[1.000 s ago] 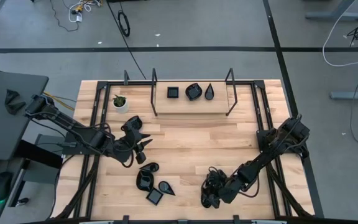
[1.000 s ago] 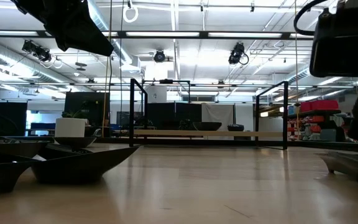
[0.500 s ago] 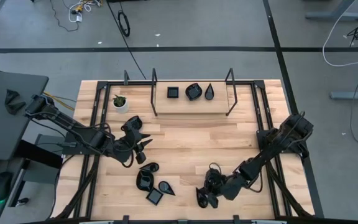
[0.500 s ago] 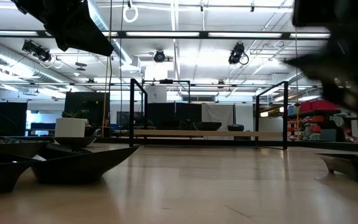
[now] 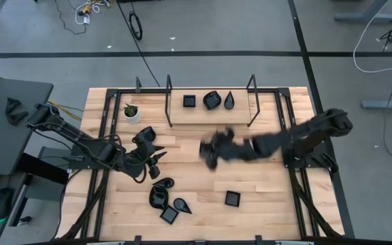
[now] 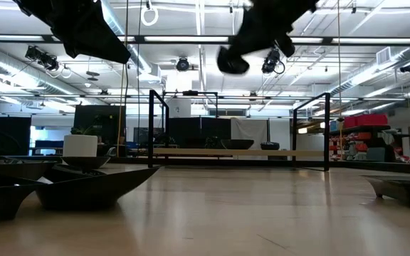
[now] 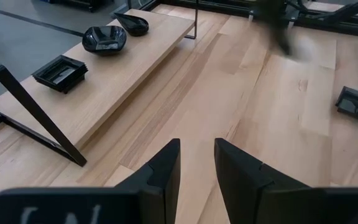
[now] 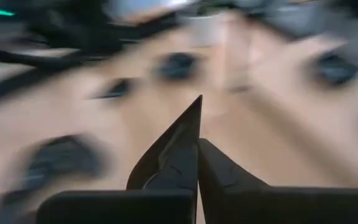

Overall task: Pick & Place Mini shaped plates
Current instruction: Stack the black teardrop shaped bowl on top of the other black teardrop shape bowl on the shelf

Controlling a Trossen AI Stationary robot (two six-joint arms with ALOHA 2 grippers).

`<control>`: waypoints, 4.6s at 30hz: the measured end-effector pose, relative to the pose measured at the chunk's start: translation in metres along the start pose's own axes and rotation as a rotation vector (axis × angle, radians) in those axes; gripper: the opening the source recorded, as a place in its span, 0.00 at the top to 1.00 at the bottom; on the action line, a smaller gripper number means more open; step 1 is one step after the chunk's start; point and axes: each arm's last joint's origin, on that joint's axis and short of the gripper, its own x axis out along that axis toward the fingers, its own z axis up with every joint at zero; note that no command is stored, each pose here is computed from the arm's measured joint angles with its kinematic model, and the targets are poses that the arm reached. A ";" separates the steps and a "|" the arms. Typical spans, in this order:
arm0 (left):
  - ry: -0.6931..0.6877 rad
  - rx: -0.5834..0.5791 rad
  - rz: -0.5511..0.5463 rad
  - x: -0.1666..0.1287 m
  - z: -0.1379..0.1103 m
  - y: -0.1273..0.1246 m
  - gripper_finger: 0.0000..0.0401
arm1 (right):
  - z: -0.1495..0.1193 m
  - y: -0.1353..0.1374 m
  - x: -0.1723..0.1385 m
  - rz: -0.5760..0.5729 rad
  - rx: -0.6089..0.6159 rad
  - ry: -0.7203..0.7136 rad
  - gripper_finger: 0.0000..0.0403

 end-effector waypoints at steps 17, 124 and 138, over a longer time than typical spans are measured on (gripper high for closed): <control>-0.002 -0.003 0.007 0.001 0.000 0.001 0.74 | 0.039 -0.227 0.054 -0.526 0.022 0.233 0.99; 0.014 -0.040 0.008 0.005 0.002 0.004 0.74 | 0.008 -0.253 0.085 -0.381 0.150 0.411 0.99; 0.014 -0.041 0.008 0.005 0.002 0.004 0.74 | 0.005 -0.255 0.087 -0.381 0.146 0.426 1.00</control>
